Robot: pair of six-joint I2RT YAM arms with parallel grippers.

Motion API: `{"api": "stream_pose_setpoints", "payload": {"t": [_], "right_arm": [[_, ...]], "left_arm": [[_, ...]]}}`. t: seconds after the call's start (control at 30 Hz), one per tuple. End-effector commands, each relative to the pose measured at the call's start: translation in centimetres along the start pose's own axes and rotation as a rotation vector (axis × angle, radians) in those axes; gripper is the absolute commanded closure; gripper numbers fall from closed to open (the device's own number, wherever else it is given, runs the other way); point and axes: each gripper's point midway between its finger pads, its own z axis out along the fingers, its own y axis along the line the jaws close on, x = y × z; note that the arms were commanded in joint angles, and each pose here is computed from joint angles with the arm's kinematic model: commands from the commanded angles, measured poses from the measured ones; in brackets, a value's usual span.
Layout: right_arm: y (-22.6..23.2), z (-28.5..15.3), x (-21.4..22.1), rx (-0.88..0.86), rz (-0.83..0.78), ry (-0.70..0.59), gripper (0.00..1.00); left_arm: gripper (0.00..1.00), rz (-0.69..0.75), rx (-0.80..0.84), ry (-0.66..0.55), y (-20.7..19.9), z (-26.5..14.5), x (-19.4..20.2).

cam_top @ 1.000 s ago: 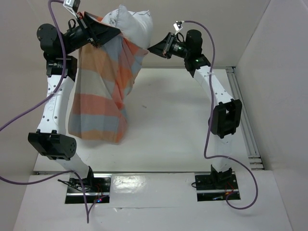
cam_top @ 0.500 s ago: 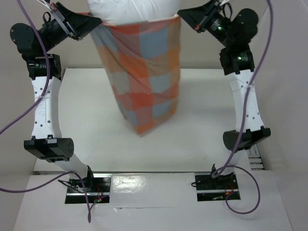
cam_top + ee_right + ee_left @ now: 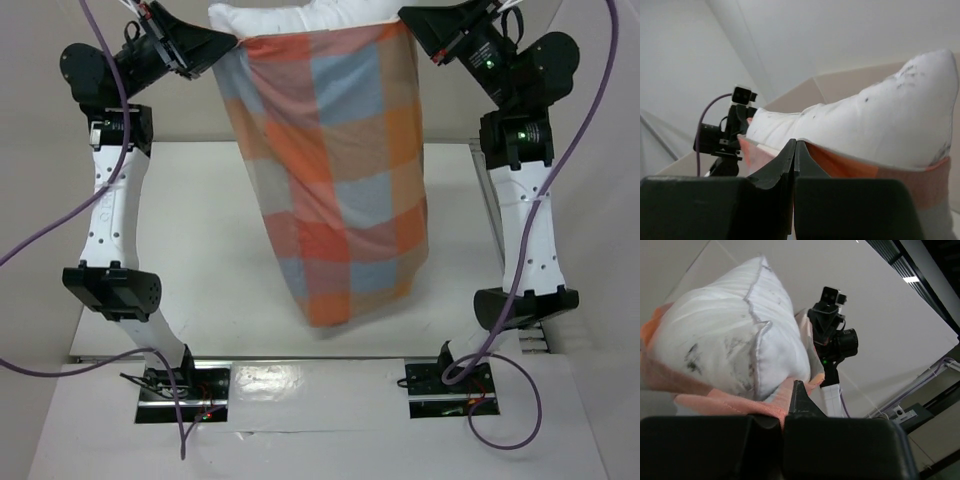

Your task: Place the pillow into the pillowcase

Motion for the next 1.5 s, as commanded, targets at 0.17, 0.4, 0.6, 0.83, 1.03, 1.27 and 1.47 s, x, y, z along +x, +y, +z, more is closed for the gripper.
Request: {"api": "stream_pose_setpoints", "payload": {"t": [0.17, 0.4, 0.6, 0.83, 1.03, 1.27, 1.47], "right_arm": [[8.1, -2.0, -10.9, -0.249, -0.216, -0.273, 1.00], [5.9, -2.1, -6.9, -0.269, -0.058, -0.231, 1.00], [7.2, -0.4, -5.9, -0.252, -0.145, -0.248, 1.00], [10.1, -1.3, -8.3, -0.352, -0.250, -0.282, 1.00], [12.2, -2.5, -10.8, -0.392, -0.294, -0.328, 1.00], [5.1, -2.5, -7.3, -0.157, -0.221, -0.273, 1.00], [5.3, -0.9, -8.3, -0.216, -0.225, -0.272, 1.00]], "left_arm": [[1.00, 0.135, 0.185, -0.023, -7.4, 1.1, -0.6], [1.00, 0.191, 0.160, -0.072, -9.6, 0.1, -0.6], [1.00, 0.237, 0.156, -0.100, -10.3, 0.1, -1.1], [1.00, 0.301, 0.175, -0.113, -12.2, -1.0, -1.8], [1.00, 0.212, 0.183, -0.080, -10.0, -0.4, -2.2], [1.00, 0.234, 0.077, -0.134, -8.3, -1.4, -2.6], [1.00, 0.198, 0.104, -0.102, -6.2, -0.8, -3.8]]}}
